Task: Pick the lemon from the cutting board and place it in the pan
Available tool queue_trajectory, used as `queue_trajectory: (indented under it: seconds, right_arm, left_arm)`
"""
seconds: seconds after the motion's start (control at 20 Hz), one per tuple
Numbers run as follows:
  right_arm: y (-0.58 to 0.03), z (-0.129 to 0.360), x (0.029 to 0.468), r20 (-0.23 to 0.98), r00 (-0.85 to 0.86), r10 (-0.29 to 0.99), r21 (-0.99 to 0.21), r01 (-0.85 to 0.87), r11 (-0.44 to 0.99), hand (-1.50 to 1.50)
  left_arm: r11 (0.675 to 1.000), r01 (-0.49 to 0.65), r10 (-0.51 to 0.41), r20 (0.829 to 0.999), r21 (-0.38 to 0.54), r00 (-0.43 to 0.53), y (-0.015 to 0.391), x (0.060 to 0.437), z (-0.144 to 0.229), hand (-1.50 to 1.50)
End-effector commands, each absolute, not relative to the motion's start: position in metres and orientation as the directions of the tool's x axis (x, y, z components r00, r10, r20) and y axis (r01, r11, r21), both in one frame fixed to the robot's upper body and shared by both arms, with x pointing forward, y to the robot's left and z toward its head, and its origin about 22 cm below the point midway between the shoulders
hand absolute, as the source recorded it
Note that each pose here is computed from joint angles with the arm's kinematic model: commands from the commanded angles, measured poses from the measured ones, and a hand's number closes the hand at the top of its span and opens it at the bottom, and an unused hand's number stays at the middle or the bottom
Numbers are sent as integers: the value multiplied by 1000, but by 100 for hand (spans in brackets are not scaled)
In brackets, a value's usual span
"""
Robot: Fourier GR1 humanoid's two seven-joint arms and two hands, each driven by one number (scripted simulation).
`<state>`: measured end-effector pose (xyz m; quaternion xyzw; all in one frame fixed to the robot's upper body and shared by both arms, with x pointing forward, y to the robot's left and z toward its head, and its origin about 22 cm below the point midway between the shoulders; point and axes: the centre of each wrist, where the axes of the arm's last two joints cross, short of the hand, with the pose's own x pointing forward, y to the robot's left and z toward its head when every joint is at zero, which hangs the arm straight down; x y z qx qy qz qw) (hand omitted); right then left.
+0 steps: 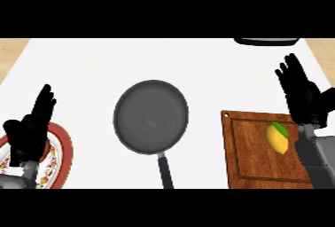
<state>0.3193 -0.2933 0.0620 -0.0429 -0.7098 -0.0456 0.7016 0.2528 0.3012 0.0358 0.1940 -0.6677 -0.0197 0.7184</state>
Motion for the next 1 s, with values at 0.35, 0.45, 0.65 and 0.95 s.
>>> queue_trajectory:
  seconds: [0.35,0.45,0.65,0.95]
  right_arm:
    - [-396,62,296,927,194,320,-374,457,807,-150]
    - [-409,48,275,975,191,115,-209,601,771,-150]
    - [-431,69,230,880,363,306,-446,411,795,-150]
    - [-447,104,218,696,431,574,-685,156,712,-150]
  left_arm:
    - [922,-60,-369,916,382,160,283,228,18,0]
    - [923,-68,-360,911,380,201,292,215,3,0]
    - [922,-55,-366,911,383,192,295,209,-1,0]
    - [924,-20,-373,911,382,174,287,216,20,0]
